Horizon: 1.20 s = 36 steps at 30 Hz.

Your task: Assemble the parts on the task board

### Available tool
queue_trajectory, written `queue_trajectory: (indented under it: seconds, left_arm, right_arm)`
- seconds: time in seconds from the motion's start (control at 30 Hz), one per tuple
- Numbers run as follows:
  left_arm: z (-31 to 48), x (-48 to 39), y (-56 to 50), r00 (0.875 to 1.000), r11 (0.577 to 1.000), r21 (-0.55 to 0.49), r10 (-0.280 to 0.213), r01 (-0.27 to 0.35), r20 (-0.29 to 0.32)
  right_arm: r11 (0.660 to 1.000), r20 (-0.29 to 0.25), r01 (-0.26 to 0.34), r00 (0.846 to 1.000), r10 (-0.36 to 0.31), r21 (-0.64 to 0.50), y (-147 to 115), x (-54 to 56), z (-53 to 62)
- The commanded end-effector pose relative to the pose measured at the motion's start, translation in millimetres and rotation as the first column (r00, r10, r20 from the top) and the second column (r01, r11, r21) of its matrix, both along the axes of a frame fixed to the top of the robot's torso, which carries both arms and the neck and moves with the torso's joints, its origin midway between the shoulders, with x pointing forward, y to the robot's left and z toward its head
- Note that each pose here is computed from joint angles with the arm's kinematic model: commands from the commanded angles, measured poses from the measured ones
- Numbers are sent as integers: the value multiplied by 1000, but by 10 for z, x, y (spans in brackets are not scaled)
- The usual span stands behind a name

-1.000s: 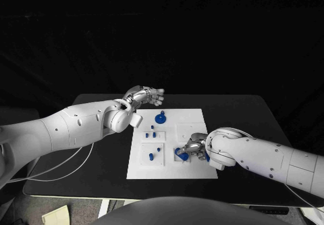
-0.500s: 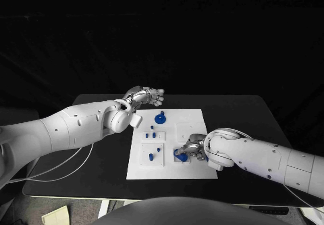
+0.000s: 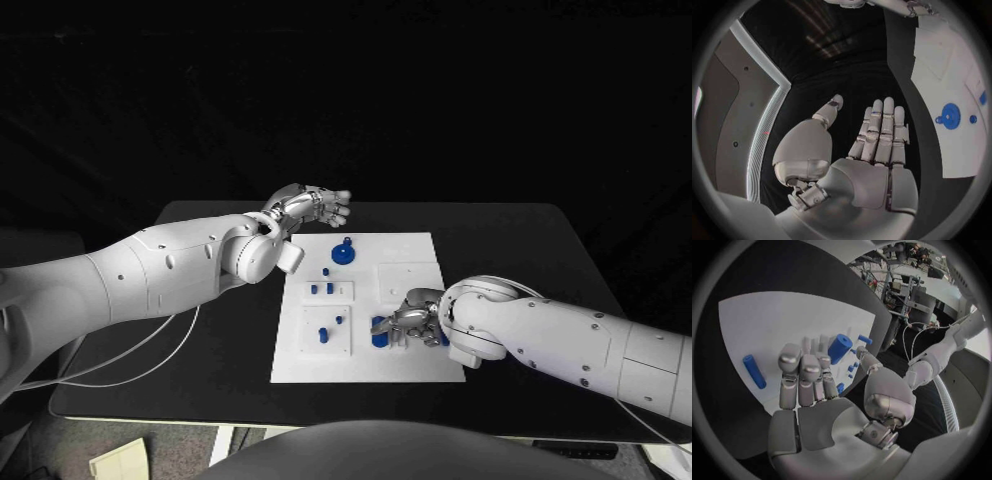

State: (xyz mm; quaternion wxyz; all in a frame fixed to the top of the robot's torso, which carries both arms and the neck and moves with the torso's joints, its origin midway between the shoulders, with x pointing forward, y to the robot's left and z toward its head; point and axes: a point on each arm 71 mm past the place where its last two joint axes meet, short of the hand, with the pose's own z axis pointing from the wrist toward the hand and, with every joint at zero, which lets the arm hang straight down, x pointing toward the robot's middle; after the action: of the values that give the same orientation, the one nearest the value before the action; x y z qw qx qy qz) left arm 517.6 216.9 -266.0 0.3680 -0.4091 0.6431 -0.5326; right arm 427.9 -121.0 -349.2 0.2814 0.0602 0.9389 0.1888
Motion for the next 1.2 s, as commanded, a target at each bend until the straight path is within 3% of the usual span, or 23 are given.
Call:
queue_trajectory:
  seconds: [0.03, 0.53, 1.2]
  left_arm:
    - [8, -3, -19, 1000, 1000, -13, -11, 11, 1]
    - [5, -2, -12, 1000, 1000, -12, -11, 11, -3]
    - [4, -2, -15, 1000, 1000, -12, -12, 12, -4]
  right_arm:
    - [1000, 2, -26, 1000, 26, -4, -28, -14, -1]
    - [998, 25, -62, 998, 62, 25, -77, -95, 60]
    - [998, 39, -66, 997, 66, -8, -11, -53, 38]
